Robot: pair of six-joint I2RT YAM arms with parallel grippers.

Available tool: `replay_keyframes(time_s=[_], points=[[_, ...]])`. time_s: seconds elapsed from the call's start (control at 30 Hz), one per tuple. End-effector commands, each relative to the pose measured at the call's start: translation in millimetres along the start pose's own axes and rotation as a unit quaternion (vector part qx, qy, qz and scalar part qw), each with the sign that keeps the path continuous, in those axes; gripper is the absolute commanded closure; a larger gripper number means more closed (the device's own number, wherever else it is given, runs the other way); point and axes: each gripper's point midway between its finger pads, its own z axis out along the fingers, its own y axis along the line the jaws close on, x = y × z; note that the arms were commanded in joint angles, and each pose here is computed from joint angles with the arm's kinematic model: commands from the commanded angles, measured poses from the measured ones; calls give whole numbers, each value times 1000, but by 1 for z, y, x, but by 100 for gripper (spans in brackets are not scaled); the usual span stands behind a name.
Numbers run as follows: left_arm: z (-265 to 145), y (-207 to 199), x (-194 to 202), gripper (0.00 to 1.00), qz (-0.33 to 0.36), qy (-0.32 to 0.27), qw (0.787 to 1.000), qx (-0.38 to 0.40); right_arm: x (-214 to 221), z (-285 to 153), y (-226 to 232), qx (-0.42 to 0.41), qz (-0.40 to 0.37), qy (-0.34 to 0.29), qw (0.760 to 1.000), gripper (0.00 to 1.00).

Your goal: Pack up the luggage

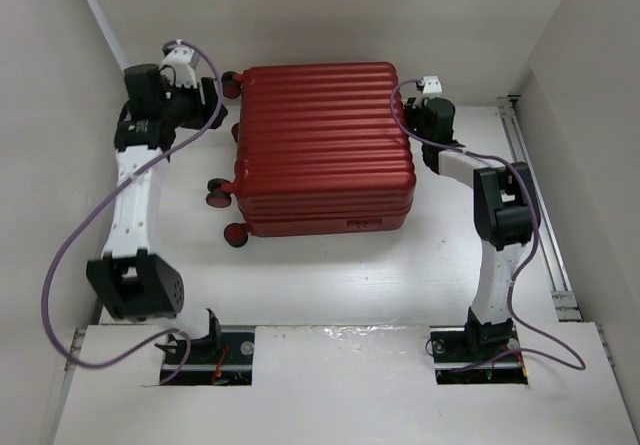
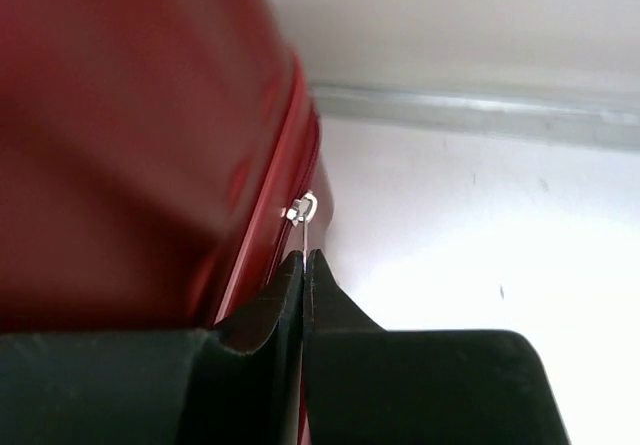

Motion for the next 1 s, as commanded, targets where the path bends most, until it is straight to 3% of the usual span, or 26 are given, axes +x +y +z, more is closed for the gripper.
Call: replay_keyframes(time_s=[0.0,0.1,0.17,0.2,0.3,0.43,0.67,0.77,0.9,0.97], points=[[27,48,22,46,16,34,990,-134,-41,-33,83,-90,-13,-50,995,100],[58,42,45,46,77,83,984,-141,-26,-56,104,-101,-15,-47,994,100],[71,42,63,46,68,114,983,-123,-41,-77,117,-107,-17,-74,991,100],[86,43,69,46,67,128,982,-118,-21,-88,130,-119,-18,-54,991,100],[107,40,74,46,90,138,982,-90,-26,-120,153,-130,-26,-67,989,100],[146,22,64,46,142,133,981,-10,27,-181,220,-198,-26,-23,980,100],[186,-45,71,47,289,159,935,129,68,-293,334,-319,21,16,947,100],[189,-75,70,48,320,143,921,169,79,-318,328,-306,40,43,950,100],[159,-104,58,48,323,118,915,214,111,-343,281,-251,33,90,963,100],[142,-121,59,48,344,120,905,222,103,-355,265,-241,35,82,966,100]])
